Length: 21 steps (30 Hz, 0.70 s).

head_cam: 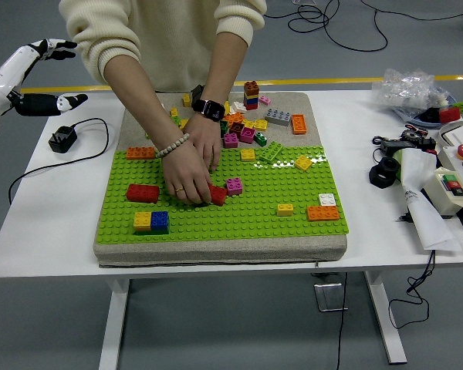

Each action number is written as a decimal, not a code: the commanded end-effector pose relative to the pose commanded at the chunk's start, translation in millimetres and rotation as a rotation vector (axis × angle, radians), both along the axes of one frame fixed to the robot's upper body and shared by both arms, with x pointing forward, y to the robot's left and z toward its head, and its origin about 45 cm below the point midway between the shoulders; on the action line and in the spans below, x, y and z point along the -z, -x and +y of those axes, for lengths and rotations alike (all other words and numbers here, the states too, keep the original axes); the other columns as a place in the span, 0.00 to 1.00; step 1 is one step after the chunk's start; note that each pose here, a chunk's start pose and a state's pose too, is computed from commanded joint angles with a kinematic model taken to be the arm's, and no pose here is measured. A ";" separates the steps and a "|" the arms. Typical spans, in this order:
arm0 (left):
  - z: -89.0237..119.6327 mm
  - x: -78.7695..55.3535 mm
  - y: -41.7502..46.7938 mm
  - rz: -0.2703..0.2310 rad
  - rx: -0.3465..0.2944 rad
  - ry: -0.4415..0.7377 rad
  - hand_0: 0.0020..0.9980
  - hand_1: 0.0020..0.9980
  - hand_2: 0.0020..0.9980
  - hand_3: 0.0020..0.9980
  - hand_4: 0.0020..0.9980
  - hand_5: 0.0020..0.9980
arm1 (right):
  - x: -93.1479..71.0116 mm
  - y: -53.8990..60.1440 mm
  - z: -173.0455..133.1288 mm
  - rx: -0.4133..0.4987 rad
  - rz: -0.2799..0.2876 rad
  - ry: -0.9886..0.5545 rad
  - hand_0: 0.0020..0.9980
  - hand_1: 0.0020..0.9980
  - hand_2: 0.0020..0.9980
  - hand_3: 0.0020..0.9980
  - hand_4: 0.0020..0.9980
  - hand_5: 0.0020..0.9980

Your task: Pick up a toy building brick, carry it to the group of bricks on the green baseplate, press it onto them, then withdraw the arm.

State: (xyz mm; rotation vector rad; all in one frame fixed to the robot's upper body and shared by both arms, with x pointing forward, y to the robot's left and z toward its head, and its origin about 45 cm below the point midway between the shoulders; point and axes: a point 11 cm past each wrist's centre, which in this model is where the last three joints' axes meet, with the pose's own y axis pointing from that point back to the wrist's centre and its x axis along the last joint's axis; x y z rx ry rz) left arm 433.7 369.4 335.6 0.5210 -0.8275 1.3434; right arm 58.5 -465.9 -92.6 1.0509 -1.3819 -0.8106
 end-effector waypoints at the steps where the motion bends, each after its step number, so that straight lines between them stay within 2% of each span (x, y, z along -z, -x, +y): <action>1: 0.1 0.1 0.1 0.000 0.000 0.000 0.91 0.82 0.77 0.83 0.83 0.09 | 0.0 0.1 0.0 0.000 0.000 0.000 0.77 0.72 0.77 0.77 0.97 0.70; 21: 1.1 1.6 -0.1 0.006 -0.004 -0.003 0.92 0.82 0.77 0.82 0.82 0.09 | -0.2 -1.2 0.0 -0.008 0.002 0.000 0.77 0.72 0.77 0.77 0.97 0.70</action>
